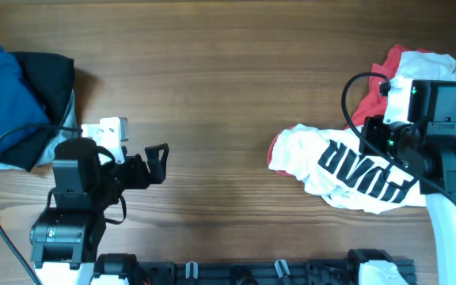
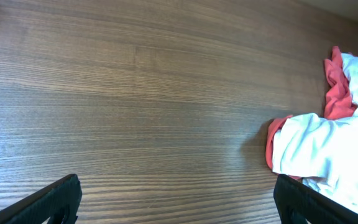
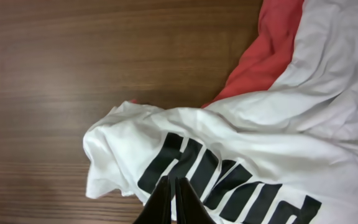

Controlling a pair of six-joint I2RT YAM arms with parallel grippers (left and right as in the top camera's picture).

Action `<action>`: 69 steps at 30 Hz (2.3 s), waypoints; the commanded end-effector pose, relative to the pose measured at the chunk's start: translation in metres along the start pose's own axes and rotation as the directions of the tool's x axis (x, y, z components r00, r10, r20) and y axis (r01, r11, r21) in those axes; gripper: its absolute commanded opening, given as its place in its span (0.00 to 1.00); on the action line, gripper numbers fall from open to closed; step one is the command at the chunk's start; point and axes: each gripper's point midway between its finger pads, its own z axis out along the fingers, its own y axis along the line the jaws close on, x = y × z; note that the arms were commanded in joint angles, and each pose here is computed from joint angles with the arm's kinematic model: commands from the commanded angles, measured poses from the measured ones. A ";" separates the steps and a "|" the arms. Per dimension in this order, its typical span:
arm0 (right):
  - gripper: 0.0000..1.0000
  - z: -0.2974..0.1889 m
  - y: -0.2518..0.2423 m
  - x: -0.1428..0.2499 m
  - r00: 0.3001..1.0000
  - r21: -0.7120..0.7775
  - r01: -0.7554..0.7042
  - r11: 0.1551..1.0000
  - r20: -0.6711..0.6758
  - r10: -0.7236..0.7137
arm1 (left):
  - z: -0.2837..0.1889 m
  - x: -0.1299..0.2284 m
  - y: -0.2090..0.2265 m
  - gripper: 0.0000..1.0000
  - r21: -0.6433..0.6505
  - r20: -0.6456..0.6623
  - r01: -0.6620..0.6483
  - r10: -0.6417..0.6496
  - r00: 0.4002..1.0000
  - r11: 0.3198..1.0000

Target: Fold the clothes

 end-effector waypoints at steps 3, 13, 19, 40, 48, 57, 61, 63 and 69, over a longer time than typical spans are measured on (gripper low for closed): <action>0.24 0.000 0.003 -0.003 1.000 -0.014 0.020 1.000 0.005 -0.020 | -0.007 -0.011 -0.035 1.00 0.179 0.027 -0.038 0.034 0.999 0.983; 0.80 -0.011 -0.062 0.010 0.944 0.337 -0.326 0.883 0.071 0.322 | 0.100 0.018 -0.145 1.00 0.403 -0.165 -0.145 0.228 0.960 0.903; 0.82 -0.020 -0.092 0.031 0.880 0.428 -0.455 0.781 0.081 0.469 | 0.152 0.039 -0.204 1.00 0.503 -0.149 -0.247 0.365 0.919 0.828; 0.79 -0.023 -0.103 0.043 0.868 0.450 -0.460 0.765 0.048 0.494 | 0.196 0.115 -0.261 0.81 0.580 -0.115 -0.340 0.488 0.865 0.740; 0.76 -0.023 -0.102 0.043 0.867 0.446 -0.462 0.767 0.045 0.496 | 0.198 0.120 -0.269 0.08 0.592 -0.094 -0.351 0.495 0.864 0.726; 0.75 -0.023 -0.102 0.043 0.867 0.446 -0.462 0.767 0.045 0.496 | 0.125 0.037 -0.307 0.04 0.635 0.140 -0.400 0.411 0.901 0.661; 0.75 -0.023 -0.102 0.043 0.868 0.446 -0.461 0.767 0.045 0.495 | 0.063 -0.014 -0.309 0.04 0.629 0.275 -0.433 0.336 0.901 0.646; 0.75 -0.023 -0.102 0.043 0.868 0.446 -0.461 0.767 0.045 0.495 | 0.021 -0.049 -0.298 0.04 0.617 0.346 -0.424 0.255 0.903 0.664; 0.75 -0.021 -0.101 0.036 0.906 0.429 -0.393 0.813 0.030 0.423 | -0.052 -0.147 -0.123 0.04 0.080 0.537 -0.178 0.108 0.836 0.981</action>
